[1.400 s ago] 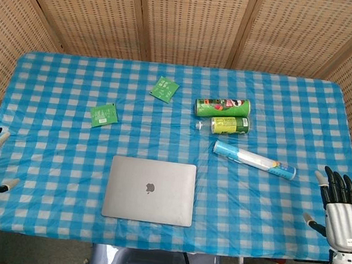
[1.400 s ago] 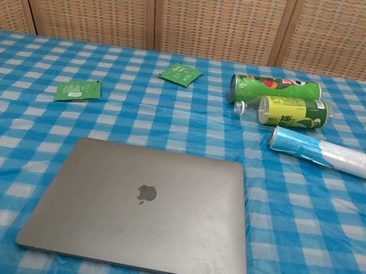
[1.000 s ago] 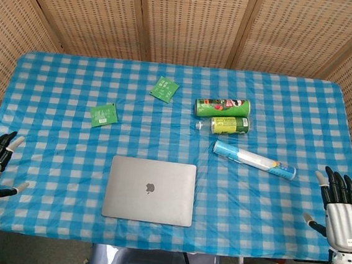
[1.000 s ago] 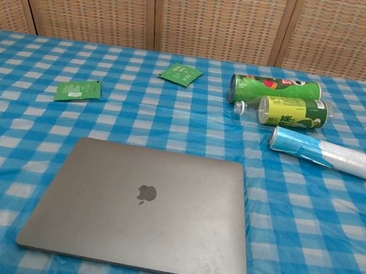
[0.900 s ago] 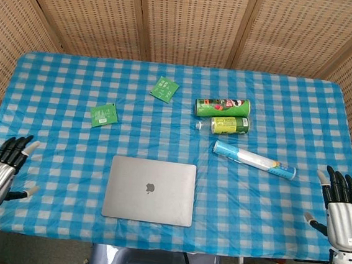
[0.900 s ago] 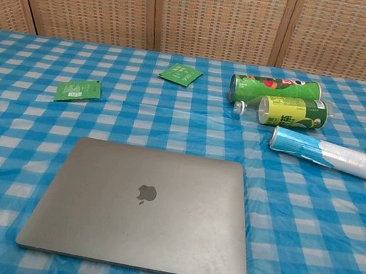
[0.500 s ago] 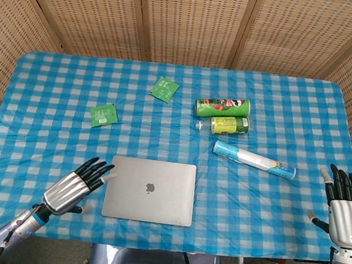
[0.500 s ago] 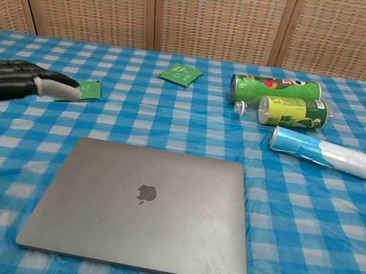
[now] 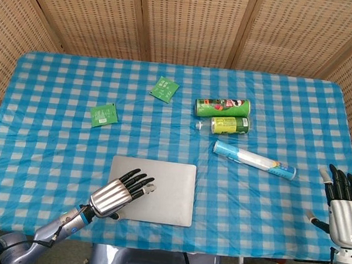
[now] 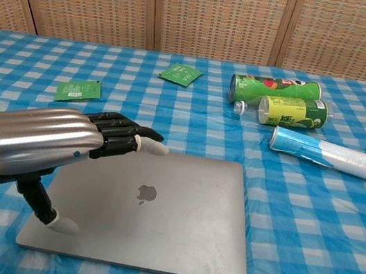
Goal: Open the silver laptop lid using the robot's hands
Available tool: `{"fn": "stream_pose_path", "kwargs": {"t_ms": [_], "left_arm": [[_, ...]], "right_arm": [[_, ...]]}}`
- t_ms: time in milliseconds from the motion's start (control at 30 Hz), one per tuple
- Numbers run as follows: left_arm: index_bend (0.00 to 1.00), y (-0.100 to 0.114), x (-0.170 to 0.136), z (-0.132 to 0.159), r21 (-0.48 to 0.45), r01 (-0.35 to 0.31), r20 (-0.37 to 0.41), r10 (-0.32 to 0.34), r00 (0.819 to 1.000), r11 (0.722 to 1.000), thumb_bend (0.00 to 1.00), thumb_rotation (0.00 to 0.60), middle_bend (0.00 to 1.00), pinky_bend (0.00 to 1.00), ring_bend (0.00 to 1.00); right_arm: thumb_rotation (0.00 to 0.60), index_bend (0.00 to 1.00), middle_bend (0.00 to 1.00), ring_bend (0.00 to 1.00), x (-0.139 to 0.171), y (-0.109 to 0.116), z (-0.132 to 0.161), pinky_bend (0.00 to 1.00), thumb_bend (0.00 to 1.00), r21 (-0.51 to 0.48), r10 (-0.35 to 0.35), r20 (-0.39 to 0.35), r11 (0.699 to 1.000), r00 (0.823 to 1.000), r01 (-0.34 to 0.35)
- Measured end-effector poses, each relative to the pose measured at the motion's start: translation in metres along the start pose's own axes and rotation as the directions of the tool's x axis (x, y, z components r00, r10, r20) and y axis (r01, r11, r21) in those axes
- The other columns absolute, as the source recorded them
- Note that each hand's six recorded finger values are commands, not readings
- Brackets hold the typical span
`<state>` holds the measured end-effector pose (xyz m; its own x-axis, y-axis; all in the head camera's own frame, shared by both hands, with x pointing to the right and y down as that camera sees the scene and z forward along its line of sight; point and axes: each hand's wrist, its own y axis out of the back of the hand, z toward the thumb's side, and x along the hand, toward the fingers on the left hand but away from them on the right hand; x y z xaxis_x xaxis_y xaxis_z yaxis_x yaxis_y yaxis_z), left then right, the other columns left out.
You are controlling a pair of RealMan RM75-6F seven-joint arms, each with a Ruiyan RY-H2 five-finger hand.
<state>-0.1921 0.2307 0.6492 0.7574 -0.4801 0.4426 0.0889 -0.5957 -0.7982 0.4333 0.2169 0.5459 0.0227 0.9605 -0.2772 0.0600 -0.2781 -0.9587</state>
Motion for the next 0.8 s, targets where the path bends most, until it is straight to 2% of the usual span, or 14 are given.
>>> {"fn": "stream_pose_path", "kwargs": {"t_ms": [233, 800], "left_arm": [[0.00, -0.006, 0.005, 0.012, 0.019, 0.015, 0.005, -0.015, 1.000, 1.000, 0.09, 0.600, 0.00, 0.00, 0.00], [0.00, -0.034, 0.023, 0.029, 0.058, 0.044, -0.016, -0.043, 0.999, 0.997, 0.09, 0.600, 0.00, 0.00, 0.00]], "right_arm": [[0.600, 0.05, 0.00, 0.00, 0.000, 0.000, -0.003, 0.00, 0.00, -0.025, 0.012, 0.001, 1.000, 1.000, -0.012], [0.600, 0.05, 0.00, 0.00, -0.002, 0.000, -0.008, 0.00, 0.00, -0.064, 0.036, 0.002, 0.997, 0.999, -0.036]]}}
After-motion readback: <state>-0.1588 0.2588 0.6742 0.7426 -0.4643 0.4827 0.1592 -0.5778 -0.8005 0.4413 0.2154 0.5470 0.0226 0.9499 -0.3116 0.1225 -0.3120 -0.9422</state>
